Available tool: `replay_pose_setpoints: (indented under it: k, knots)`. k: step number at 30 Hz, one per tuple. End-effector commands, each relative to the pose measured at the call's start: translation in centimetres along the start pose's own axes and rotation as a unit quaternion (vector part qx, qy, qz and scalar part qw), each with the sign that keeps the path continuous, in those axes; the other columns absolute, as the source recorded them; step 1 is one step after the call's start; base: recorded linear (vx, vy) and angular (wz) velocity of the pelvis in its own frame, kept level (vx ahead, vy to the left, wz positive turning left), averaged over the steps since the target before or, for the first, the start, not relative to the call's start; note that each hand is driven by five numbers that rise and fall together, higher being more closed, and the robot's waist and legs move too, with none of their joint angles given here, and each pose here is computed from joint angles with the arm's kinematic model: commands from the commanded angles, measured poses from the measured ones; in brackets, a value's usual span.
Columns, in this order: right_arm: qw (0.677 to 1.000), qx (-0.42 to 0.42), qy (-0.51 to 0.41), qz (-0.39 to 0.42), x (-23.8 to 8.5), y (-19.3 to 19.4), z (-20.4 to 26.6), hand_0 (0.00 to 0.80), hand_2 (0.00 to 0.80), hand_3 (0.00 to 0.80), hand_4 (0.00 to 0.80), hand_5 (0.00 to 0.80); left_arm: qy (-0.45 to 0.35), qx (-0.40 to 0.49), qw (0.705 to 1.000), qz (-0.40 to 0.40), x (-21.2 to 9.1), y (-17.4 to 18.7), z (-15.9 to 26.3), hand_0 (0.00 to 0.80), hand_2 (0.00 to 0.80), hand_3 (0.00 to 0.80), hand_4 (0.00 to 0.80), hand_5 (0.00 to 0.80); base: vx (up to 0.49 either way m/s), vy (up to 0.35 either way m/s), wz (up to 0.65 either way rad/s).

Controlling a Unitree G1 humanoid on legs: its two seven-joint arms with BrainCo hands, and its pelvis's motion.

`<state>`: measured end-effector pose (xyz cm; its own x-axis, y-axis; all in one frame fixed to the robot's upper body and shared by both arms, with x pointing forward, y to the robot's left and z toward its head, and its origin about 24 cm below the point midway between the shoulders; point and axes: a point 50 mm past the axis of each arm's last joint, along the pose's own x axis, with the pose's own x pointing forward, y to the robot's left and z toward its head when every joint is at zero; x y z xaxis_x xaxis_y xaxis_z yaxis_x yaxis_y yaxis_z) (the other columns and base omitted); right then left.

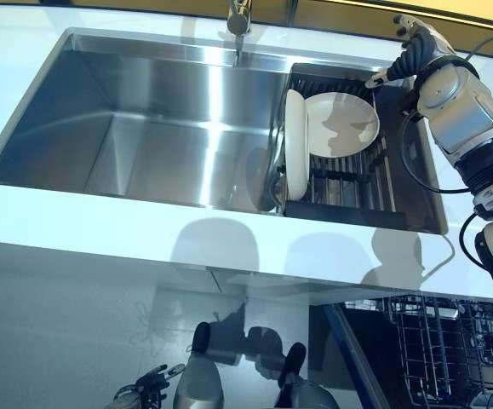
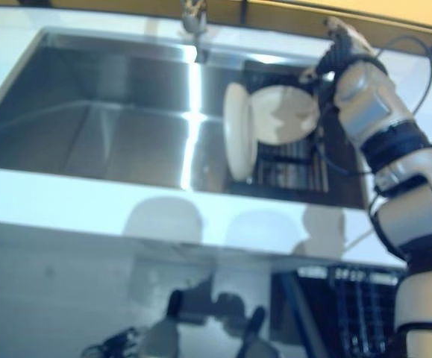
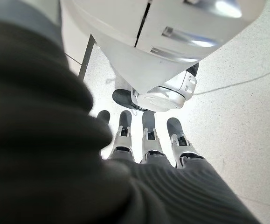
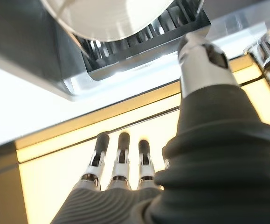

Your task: Take plates into dishwasher

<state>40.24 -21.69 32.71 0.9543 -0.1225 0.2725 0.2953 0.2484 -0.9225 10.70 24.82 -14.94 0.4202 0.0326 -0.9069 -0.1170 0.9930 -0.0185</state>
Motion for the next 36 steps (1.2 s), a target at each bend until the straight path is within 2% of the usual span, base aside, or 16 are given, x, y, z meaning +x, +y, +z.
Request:
replay_pose_setpoints:
  k: [1,3,7,16,36]
  knots:
    - [0.987,-0.138,-0.047,-0.063,-0.2,-5.0,1.9,0.0,0.0,0.0,0.0,0.0,0.014,0.024,1.0,-0.003,-0.3,0.5,-0.5,0.0,0.0,0.0,0.0,0.0,0.0,0.0,0.0]
    - [0.976,-0.202,-0.055,-0.056,-0.3,-4.6,2.1,0.0,0.0,0.0,0.0,0.0,0.011,0.028,1.0,-0.005,-0.4,0.8,-0.4,0.0,0.0,0.0,0.0,0.0,0.0,0.0,0.0]
    - [0.969,-0.237,-0.057,-0.037,-0.3,-4.2,2.2,0.0,0.0,0.0,0.0,0.0,0.007,0.029,1.0,-0.007,-0.5,1.0,-0.2,0.0,0.0,0.0,0.0,0.0,-0.011,0.001,0.02]
    - [0.957,-0.284,-0.045,0.045,-0.4,-2.1,1.2,0.0,0.0,0.0,0.0,0.0,0.002,0.035,0.999,-0.012,-0.5,1.0,0.3,0.0,0.0,0.0,0.0,0.0,0.0,0.0,0.0]
    - [0.936,-0.332,-0.019,0.113,-0.4,0.1,-0.1,0.0,0.0,0.0,0.0,0.0,-0.008,0.038,0.999,-0.023,-0.5,0.5,0.8,0.0,0.0,0.0,0.0,0.0,0.0,0.0,0.0]
